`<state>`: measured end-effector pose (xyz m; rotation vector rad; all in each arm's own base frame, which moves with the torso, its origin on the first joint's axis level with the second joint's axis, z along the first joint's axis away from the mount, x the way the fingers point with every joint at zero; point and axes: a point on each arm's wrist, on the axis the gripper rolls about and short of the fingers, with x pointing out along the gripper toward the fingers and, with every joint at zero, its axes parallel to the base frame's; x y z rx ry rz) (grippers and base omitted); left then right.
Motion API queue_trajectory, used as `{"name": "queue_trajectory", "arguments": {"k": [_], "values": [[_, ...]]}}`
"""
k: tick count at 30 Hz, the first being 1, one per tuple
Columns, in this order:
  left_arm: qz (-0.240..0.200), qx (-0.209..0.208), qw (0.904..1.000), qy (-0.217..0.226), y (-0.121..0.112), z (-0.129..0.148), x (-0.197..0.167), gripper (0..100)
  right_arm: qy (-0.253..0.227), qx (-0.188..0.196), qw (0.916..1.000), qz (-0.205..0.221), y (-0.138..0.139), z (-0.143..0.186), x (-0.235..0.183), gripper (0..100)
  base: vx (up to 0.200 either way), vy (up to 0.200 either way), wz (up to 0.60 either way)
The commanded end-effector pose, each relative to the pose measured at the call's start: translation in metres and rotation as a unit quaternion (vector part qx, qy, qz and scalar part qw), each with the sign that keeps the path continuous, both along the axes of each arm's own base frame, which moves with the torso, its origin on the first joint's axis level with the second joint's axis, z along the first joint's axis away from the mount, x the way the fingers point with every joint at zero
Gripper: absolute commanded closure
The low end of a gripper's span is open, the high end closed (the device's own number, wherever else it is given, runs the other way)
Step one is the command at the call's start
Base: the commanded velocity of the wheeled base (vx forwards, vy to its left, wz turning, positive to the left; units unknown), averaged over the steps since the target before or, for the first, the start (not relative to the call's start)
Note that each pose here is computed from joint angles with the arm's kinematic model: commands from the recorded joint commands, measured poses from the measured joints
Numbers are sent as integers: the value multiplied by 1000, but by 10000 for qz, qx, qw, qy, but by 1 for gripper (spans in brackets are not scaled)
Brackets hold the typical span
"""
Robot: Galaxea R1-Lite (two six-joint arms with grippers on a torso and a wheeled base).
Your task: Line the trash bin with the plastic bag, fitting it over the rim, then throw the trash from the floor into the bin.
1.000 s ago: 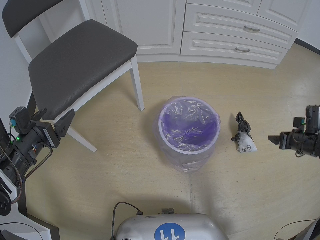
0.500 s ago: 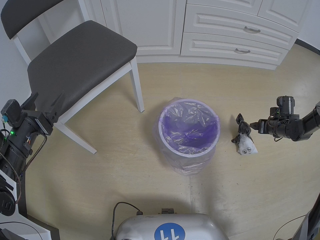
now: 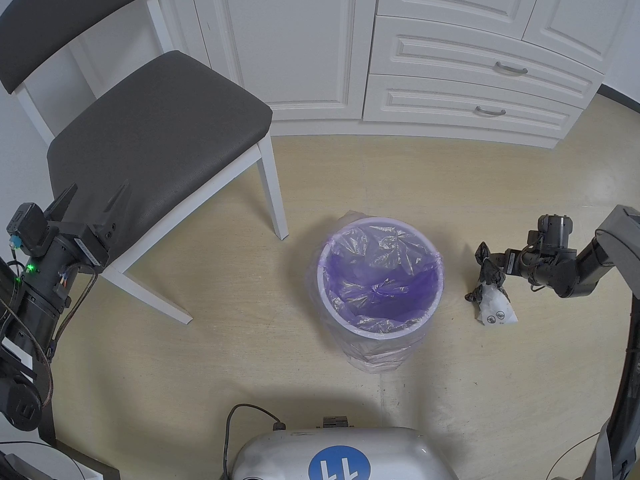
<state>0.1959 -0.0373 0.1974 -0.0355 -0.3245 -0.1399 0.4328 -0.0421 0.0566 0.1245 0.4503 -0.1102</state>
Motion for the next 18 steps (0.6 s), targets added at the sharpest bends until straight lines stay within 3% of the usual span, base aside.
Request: {"name": "queue_trajectory", "arguments": {"k": [1,6,12,18], "values": [[52,33,9999,133,1,-8,7,0,224,75,9997,-73,-8,-52,19,0,0,0,0],[60,33,9999,133,1,-8,7,0,-1,741,9970,-213,-5,-82,38,0,0,0,0],[114,29,9999,118,3,-7,8,0,-82,1224,9917,-371,-7,-104,51,0,0,0,0],[106,35,9998,148,3,-8,8,0,-118,1297,9906,-413,-7,-117,57,0,0,0,0]]}}
